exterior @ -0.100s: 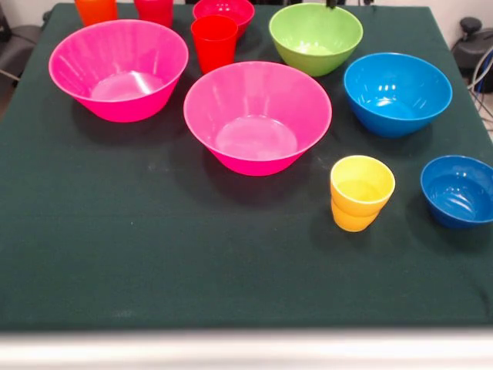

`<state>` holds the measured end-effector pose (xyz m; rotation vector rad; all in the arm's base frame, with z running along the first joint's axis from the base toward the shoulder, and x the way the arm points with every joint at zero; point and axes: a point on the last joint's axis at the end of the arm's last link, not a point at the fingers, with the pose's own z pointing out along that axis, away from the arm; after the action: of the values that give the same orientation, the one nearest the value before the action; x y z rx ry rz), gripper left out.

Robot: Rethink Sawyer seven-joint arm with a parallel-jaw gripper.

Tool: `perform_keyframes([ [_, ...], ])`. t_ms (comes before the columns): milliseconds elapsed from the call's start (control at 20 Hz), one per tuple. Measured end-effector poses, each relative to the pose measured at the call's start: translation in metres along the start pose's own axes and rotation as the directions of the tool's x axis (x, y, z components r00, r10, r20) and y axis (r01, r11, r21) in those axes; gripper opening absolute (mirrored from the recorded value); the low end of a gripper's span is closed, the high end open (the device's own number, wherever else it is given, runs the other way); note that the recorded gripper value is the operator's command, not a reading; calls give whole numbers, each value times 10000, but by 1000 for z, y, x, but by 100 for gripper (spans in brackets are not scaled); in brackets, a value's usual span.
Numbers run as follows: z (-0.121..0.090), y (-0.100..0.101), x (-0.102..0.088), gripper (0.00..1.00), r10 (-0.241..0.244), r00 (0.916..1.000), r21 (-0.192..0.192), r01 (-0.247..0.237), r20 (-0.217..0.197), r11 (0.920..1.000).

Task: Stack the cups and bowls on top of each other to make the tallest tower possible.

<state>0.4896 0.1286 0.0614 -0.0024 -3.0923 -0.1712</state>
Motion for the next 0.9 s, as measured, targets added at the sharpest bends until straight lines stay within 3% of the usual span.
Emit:
perform_keyframes([
  [600, 70, -4, 38, 100, -250, 9984, 14, 251, -509, 9997],
  [900, 92, -14, 59, 100, -421, 9948, 323, 453, -929, 9985],
])
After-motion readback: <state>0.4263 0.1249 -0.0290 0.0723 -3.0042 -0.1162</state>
